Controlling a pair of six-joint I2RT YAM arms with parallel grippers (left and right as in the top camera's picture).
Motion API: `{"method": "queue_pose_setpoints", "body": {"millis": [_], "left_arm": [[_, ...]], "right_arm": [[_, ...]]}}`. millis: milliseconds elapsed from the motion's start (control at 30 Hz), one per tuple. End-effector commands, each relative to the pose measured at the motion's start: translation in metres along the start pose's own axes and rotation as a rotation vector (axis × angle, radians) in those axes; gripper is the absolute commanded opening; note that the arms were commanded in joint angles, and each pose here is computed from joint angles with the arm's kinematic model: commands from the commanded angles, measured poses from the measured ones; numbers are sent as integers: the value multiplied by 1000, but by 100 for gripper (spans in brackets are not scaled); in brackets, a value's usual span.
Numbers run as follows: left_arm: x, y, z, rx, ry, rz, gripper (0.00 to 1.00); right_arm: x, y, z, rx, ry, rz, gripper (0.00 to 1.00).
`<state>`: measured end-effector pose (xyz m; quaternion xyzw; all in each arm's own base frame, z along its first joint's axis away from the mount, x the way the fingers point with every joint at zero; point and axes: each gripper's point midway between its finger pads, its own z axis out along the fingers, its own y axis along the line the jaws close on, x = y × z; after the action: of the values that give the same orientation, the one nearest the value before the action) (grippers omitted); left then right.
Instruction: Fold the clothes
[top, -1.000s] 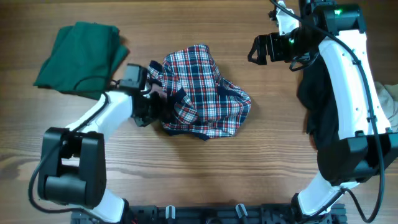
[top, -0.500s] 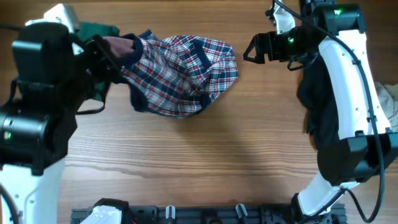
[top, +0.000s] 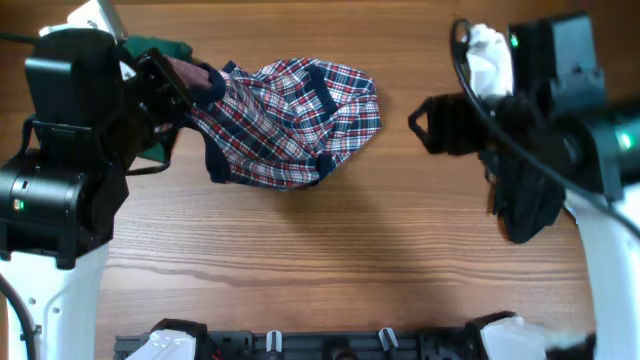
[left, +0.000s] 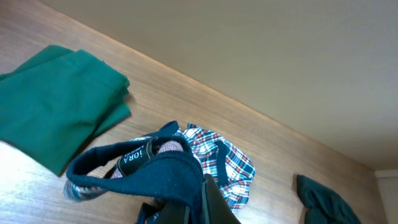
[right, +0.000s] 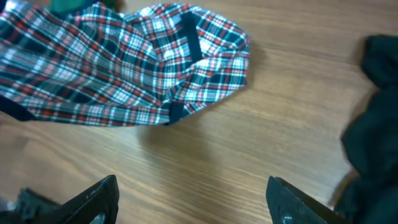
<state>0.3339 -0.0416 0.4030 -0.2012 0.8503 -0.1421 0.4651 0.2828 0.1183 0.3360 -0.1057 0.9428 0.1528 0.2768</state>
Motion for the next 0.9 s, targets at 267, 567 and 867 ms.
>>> {"method": "queue_pose_setpoints", "body": {"millis": [267, 567, 867], "left_arm": [[-2, 0, -6, 6, -3, -45, 4], [15, 20, 2, -96, 62, -32, 4], [84, 47, 44, -253, 408, -3, 100]], "right_arm": [[54, -2, 145, -120, -84, 364, 77], [62, 24, 247, -234, 34, 392, 79], [68, 24, 235, -248, 42, 233, 87]]}}
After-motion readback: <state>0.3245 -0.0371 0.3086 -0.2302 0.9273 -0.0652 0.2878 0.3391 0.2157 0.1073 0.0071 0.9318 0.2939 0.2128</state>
